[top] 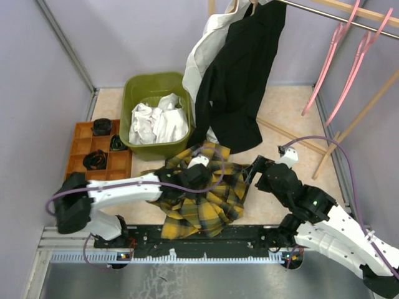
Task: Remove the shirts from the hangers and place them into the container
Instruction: Pick up the shirt from the center of the board.
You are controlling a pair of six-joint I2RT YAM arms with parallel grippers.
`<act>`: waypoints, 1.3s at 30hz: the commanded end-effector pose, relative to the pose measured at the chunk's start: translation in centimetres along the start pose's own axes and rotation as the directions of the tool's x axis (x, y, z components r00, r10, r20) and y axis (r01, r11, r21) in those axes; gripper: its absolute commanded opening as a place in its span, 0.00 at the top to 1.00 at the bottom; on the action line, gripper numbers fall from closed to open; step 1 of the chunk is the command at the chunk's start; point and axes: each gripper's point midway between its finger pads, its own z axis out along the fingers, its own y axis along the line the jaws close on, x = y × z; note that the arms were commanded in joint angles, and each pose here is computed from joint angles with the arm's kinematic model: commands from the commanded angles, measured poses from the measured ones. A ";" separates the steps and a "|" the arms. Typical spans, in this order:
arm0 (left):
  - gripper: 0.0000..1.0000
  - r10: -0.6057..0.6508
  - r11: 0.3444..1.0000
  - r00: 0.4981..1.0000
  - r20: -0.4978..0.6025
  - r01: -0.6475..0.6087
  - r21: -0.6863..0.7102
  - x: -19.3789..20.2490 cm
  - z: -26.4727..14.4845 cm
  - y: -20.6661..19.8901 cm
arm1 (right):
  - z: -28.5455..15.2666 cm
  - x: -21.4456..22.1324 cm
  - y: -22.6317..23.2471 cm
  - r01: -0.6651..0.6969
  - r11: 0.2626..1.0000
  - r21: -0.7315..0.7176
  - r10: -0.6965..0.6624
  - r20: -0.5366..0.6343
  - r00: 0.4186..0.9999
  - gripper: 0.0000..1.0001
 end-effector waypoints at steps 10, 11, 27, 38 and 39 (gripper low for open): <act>1.00 -0.068 0.997 0.900 0.431 0.046 0.063 -9.3 -13.9 4.9 | 0.3 -0.8 0.4 -0.061 0.998 -0.026 0.062 0.064 0.996 0.14; 1.00 -0.069 0.996 0.889 0.452 0.039 0.076 -9.6 -14.6 5.0 | 0.3 -0.8 0.4 -0.061 0.998 -0.027 0.062 0.064 0.996 0.14; 1.00 -0.134 0.975 0.780 0.611 0.214 -0.060 -15.8 -23.4 12.6 | 0.3 -0.5 0.6 -0.075 0.997 -0.037 0.077 0.047 0.996 0.13; 1.00 -0.073 0.884 0.784 0.617 0.337 -0.324 -20.1 -25.2 21.5 | 0.4 -0.5 0.8 -0.077 0.996 -0.042 0.079 0.045 0.996 0.12; 1.00 -0.062 0.880 0.783 0.619 0.335 -0.337 -20.7 -25.4 22.1 | 0.4 -0.5 0.8 -0.077 0.996 -0.042 0.079 0.045 0.996 0.12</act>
